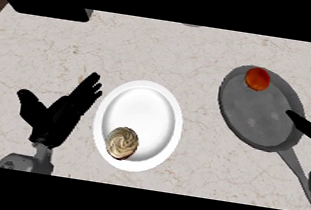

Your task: Pick the tomato from the plate and place it in the pan

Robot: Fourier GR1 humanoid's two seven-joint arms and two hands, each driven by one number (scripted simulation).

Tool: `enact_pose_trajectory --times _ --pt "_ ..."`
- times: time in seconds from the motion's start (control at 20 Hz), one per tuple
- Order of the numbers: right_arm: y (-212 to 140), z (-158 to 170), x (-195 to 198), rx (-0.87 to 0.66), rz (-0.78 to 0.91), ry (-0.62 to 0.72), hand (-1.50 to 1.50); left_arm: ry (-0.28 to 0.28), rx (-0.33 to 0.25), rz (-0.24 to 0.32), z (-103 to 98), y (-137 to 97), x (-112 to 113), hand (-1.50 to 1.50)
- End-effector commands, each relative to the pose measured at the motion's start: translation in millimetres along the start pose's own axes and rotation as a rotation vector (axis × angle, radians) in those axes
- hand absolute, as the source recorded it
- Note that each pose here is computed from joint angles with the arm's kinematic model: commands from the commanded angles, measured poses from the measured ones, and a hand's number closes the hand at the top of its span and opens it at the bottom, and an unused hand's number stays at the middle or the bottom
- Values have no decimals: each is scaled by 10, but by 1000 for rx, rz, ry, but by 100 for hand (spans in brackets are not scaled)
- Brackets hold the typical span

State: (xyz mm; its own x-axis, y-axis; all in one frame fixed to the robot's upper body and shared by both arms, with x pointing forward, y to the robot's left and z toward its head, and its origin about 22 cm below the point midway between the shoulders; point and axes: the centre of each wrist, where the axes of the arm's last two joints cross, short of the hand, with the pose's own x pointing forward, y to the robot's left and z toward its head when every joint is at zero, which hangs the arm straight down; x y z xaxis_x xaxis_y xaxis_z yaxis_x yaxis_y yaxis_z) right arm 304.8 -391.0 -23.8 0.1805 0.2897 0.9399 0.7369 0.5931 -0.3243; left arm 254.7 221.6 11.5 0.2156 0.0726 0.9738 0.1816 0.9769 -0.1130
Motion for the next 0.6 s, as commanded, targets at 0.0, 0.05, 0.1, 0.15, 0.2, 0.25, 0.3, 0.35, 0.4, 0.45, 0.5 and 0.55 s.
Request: enact_pose_trajectory --times 0.0,0.05,0.1,0.15,0.2,0.25,0.3,0.35,0.4,0.45,0.5,0.55 --pt "-201 248 -196 63 -74 -46 -150 -7 0 3 51 -29 33 0" --pt "-509 197 -249 108 -49 -25 -150 -13 -2 -9 83 -88 45 0" --pt "-427 414 -351 110 -90 -47 -150 -15 16 -9 104 16 -41 0" --pt "-629 330 -334 159 -100 -33 -150 -6 10 -11 -47 24 -6 0" --pt "-722 422 -339 160 -89 -55 -150 -8 18 1 60 -70 -12 0" --pt "-640 464 -204 174 -115 -44 -150 10 -7 1 -21 45 80 0" --pt "-797 654 -336 161 -120 -47 -150 8 15 -11 61 -36 40 0" --pt "-977 442 -148 166 -95 -51 -150 -21 16 -11 36 18 75 0" --pt "-1012 683 -389 149 -109 -52 -150 5 10 -14 112 -56 10 0" --pt "-1016 823 -487 166 -123 -59 -150 -7 24 -8 -35 -46 -22 0" --pt "-1105 763 -355 176 -99 -58 -150 18 14 7 26 0 200 0" --pt "-1223 856 -321 183 -109 -58 -150 -10 0 -2 42 -148 46 0"
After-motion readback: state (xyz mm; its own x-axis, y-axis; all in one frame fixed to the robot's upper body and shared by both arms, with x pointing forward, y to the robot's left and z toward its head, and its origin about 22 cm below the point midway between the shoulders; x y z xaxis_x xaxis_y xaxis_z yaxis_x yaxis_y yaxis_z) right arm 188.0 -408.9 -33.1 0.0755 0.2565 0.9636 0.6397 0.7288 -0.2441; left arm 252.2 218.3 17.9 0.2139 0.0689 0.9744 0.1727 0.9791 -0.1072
